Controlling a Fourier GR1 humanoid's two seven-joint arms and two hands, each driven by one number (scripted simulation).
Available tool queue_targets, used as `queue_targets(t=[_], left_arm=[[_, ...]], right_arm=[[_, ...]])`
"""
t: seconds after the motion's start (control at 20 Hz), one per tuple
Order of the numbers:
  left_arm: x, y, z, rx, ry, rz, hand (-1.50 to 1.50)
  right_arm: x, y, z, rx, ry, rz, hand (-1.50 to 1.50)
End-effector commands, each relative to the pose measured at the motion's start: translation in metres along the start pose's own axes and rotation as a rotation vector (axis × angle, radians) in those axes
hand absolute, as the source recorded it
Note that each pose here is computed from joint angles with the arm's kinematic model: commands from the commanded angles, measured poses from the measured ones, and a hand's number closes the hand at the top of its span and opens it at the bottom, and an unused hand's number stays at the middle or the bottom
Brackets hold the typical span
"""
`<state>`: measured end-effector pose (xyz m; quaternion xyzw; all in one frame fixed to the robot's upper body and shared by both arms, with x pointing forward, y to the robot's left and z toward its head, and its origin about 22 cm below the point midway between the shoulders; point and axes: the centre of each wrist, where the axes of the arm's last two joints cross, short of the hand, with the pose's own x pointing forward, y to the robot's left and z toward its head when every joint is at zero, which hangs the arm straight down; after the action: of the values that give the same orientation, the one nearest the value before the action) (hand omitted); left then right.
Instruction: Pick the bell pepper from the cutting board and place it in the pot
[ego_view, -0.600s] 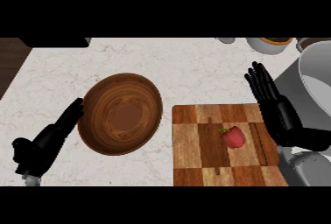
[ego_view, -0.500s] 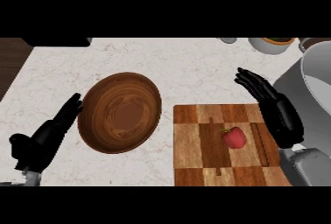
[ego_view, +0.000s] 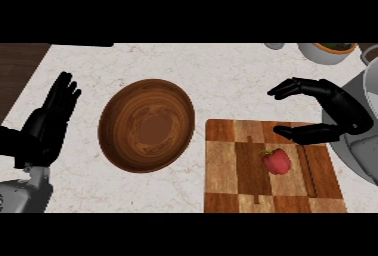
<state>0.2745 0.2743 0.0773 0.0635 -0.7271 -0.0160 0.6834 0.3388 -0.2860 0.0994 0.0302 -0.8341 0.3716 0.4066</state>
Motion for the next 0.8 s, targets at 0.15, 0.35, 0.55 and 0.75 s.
queue_targets(t=[0.15,0.35,0.55,0.75], left_arm=[[0.006,-0.002,-0.012,0.07,-0.012,0.031,0.0],[0.003,-0.013,-0.007,0.071,0.012,0.033,0.0],[0.01,-0.002,-0.012,0.075,0.012,0.023,0.0],[0.007,0.005,-0.012,0.089,0.027,0.034,0.0]], right_arm=[[-0.033,-0.041,0.011,0.132,-0.254,-0.033,-1.5],[-0.029,-0.05,-0.002,0.309,-0.2,0.04,-1.5],[-0.008,-0.054,-0.018,0.545,-0.084,0.175,-1.5],[0.012,-0.048,-0.032,0.73,-0.021,0.353,-1.5]])
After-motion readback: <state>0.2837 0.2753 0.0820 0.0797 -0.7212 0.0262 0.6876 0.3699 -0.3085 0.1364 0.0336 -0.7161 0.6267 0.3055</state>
